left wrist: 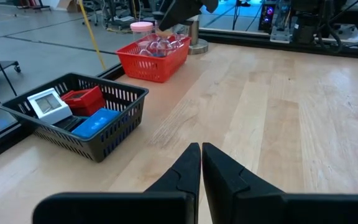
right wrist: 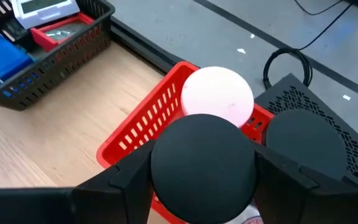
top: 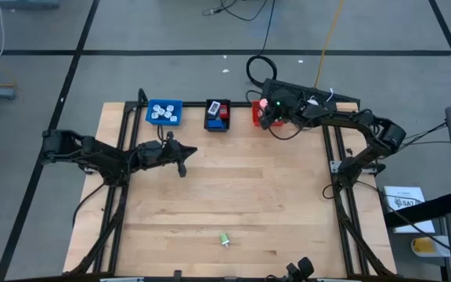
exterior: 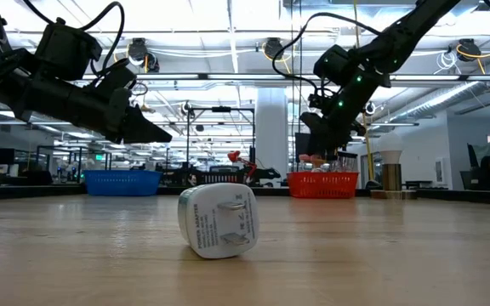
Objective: Pick & Place Office items
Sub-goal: Put the black hourglass into the red bin, then put the green charger adapter into the blue bin
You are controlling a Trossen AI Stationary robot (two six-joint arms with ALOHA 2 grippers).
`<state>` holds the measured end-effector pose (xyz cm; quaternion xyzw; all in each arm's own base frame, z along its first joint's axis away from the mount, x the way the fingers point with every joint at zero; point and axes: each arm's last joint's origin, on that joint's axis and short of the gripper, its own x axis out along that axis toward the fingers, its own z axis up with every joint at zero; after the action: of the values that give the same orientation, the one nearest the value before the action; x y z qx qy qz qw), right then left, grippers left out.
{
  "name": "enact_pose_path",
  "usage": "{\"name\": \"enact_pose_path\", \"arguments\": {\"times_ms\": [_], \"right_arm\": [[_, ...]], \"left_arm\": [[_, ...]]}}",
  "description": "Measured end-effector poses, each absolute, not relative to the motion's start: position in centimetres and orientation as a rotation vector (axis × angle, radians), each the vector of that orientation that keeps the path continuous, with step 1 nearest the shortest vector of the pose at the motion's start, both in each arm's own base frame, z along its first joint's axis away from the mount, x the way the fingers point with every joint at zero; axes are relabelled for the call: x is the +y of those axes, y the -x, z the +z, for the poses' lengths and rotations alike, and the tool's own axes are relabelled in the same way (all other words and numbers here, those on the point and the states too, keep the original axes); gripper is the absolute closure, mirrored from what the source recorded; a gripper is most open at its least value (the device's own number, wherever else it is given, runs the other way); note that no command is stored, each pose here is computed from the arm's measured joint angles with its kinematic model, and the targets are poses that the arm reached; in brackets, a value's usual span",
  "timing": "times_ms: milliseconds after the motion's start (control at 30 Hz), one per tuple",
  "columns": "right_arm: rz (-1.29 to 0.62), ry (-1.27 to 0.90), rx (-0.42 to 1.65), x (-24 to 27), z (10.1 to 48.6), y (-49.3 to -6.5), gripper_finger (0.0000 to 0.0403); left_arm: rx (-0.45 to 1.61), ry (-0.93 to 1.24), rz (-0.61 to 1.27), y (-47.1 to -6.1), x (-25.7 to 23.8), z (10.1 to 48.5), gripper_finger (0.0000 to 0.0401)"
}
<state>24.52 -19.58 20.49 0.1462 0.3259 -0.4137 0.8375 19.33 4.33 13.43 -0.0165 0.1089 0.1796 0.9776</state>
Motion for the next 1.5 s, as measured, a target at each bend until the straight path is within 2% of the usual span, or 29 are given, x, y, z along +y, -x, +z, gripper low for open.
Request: {"name": "enact_pose_path", "arguments": {"times_ms": [467, 900, 1100, 1267, 1400, 1500], "right_arm": [[-0.86, -0.336, 0.695, -19.4, 19.7, -24.2, 0.019], [-0.857, -0.3, 0.662, -19.5, 19.9, -24.3, 0.0124], [-0.891, -0.218, 0.613, -19.2, 21.9, -24.0, 0.012], [-0.876, -0.178, 0.545, -17.4, 25.0, -22.9, 0.0165], [-0.813, -0.144, 0.528, -14.5, 26.5, -22.0, 0.0242], [-0.734, -0.123, 0.539, -11.9, 25.5, -21.4, 0.0313]], "left_arm": [[0.219, 0.034, 0.362, -19.3, 4.3, 13.4, 0.038], [0.219, 0.034, 0.362, -19.3, 4.3, 13.4, 0.038], [0.217, 0.052, 0.331, -19.4, 4.2, 13.4, 0.038], [0.232, 0.106, 0.283, -19.4, 4.0, 13.2, 0.038], [0.244, 0.073, 0.211, -19.5, 3.1, 13.2, 0.038], [0.249, 0.03, 0.144, -20.1, 1.9, 13.5, 0.038]]}}
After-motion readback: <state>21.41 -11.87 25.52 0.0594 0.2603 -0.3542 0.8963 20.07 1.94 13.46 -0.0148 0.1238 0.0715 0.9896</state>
